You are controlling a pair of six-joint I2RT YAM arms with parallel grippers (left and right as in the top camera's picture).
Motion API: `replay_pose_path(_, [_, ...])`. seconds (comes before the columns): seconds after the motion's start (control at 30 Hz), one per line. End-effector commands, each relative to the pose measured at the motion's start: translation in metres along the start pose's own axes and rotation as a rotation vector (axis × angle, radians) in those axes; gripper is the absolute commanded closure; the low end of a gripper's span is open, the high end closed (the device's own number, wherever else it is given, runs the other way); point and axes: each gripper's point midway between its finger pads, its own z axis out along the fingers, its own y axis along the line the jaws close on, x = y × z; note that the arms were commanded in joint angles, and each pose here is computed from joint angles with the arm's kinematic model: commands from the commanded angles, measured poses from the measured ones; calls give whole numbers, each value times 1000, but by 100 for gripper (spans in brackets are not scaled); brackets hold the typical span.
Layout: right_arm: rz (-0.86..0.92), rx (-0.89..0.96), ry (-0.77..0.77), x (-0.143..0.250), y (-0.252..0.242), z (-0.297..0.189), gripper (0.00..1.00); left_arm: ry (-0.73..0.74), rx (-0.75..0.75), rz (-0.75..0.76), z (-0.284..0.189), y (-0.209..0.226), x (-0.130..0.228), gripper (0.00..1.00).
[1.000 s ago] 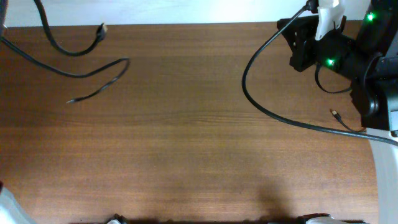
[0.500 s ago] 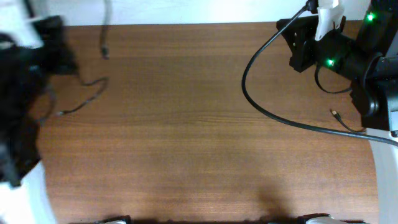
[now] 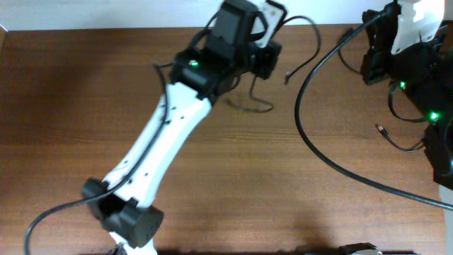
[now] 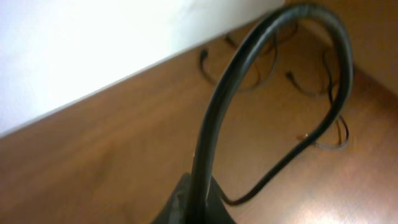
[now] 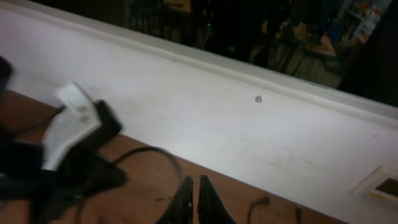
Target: Untangle cables
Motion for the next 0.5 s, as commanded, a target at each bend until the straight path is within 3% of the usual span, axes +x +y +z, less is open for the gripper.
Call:
replay_pose_path(0.0, [-5, 19, -6, -3, -2, -4, 96, -23, 68, 55, 37, -31, 2, 100])
replay_pose_path(0.07, [-4, 18, -2, -2, -2, -4, 96, -47, 124, 75, 56, -59, 2, 95])
replay_pose_path(0.1, [-4, 18, -1, -2, -2, -4, 96, -56, 148, 90, 63, -75, 3, 24])
replay_pose_path(0.13, [-4, 18, 1, -2, -2, -4, 67, -52, 152, 101, 65, -86, 6, 1])
replay_pose_path(0.17, [-3, 17, 3, -1, -2, -4, 11, -48, 110, 103, 66, -82, 7, 1])
replay_pose_path(0.2, [-3, 17, 3, -1, -2, -4, 2, -51, 90, 102, 63, -79, 5, 1])
replay_pose_path(0.33, [-3, 17, 2, -1, -2, -4, 2, -113, 18, 90, 12, -57, -26, 1])
replay_pose_path(0.47, [-5, -19, -20, -6, 4, -4, 2, -338, -228, 121, -92, -7, -100, 1])
